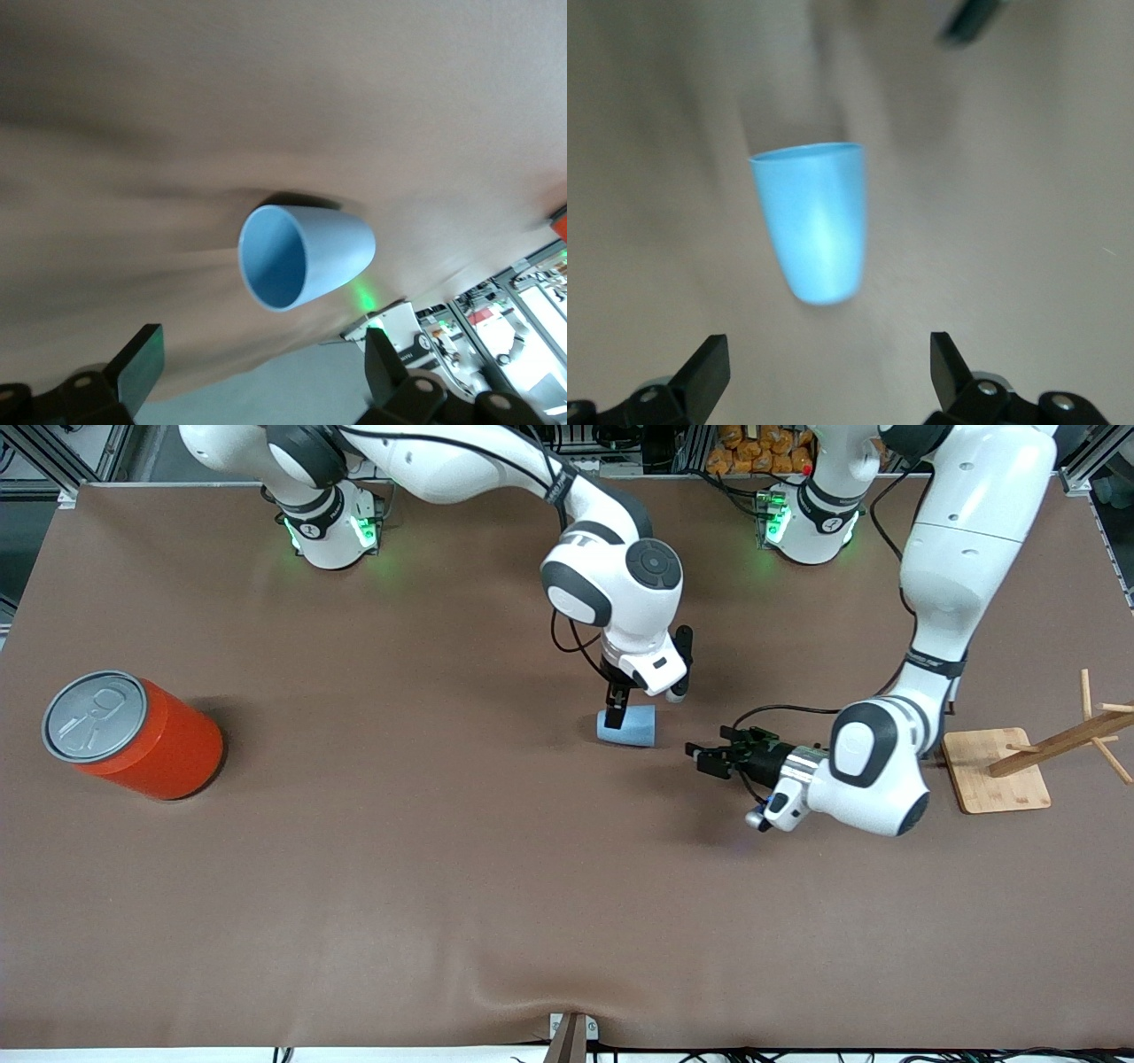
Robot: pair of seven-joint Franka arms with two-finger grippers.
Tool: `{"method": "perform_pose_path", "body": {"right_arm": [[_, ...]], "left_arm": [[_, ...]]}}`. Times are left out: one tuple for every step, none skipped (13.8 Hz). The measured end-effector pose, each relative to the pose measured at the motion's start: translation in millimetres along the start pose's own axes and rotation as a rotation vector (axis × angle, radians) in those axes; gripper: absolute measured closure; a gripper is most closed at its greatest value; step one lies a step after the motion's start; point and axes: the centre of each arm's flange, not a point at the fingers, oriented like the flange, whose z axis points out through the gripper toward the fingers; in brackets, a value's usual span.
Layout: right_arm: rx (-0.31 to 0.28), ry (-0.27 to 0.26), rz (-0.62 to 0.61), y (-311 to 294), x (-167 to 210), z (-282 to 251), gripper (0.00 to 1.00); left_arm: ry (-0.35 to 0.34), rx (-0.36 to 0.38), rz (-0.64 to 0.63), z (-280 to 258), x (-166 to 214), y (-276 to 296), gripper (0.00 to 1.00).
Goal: Flip cup
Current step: 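Release the cup on its side and withdraw the right gripper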
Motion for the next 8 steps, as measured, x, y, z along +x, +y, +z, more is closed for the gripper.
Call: {"method": "perform_pose_path", "body": {"right_arm": [[-0.008,0.008,0.031,19.0,-12.6,-19.5,0.00],[-0.013,0.012,0.070,41.8,-29.3,-37.6,0.00],[-0.014,0.013,0.119,69.7,-52.0,-56.2,0.00],[-0.008,0.015,0.175,99.0,-79.0,-74.5,0.00],[-0.002,0.020,0.232,127.8,-107.9,-91.4,0.00],[-0.006,0.029,0.287,155.4,-137.4,-106.9,0.00],[-0.014,0.039,0.337,180.1,-165.7,-120.1,0.00],[-0.019,0.046,0.384,201.4,-192.3,-129.6,0.00]], "left_arm": [[0.018,-0.002,-0.002,10.2,-2.9,12.8,0.00],[0.035,-0.014,-0.004,19.6,-5.9,25.2,0.00],[0.051,-0.024,-0.001,29.3,-8.5,35.9,0.00],[0.068,-0.028,0.001,39.4,-9.6,43.9,0.00],[0.084,-0.026,0.004,50.0,-8.7,49.0,0.00],[0.095,-0.020,0.006,61.5,-6.7,51.7,0.00],[0.099,-0.012,0.006,72.7,-4.3,52.5,0.00],[0.099,-0.004,0.004,82.9,-1.9,52.1,0.00]]}}
